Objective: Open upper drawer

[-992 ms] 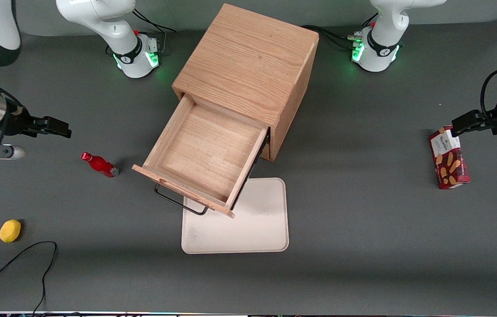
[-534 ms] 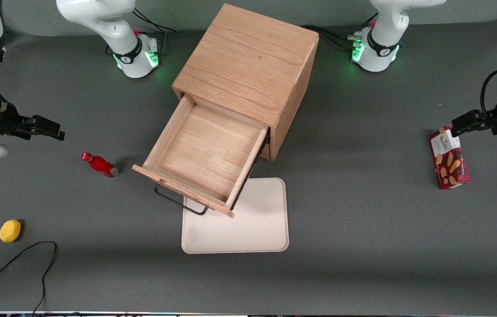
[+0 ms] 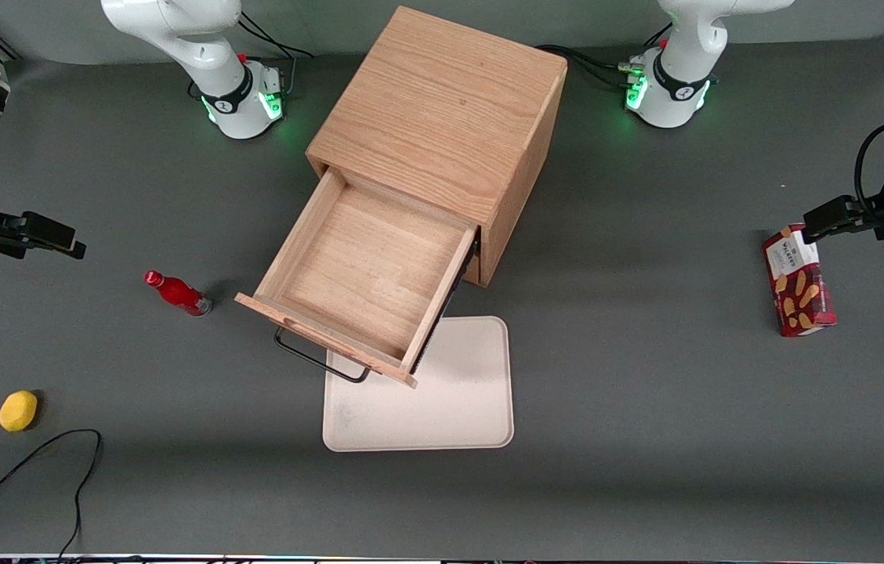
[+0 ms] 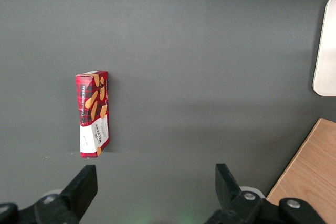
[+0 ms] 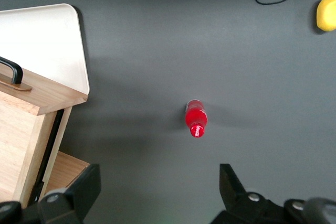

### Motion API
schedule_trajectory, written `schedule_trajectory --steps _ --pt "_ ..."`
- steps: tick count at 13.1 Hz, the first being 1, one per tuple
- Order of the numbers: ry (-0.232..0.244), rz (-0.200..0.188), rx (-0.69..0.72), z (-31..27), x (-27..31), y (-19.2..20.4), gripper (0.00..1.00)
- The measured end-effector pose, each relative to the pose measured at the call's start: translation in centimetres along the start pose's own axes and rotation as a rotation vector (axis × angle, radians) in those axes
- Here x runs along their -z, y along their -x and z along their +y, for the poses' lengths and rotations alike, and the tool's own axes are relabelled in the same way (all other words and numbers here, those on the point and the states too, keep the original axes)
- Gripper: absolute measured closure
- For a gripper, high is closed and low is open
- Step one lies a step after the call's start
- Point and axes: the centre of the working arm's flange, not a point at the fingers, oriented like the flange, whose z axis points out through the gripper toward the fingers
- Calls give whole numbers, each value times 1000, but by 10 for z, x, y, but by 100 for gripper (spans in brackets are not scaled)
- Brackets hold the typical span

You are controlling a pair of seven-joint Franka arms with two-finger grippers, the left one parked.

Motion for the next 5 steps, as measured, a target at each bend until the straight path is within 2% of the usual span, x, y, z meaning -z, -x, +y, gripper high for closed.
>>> schedule_trajectory --steps 5 --pt "0 14 16 -9 6 -2 0"
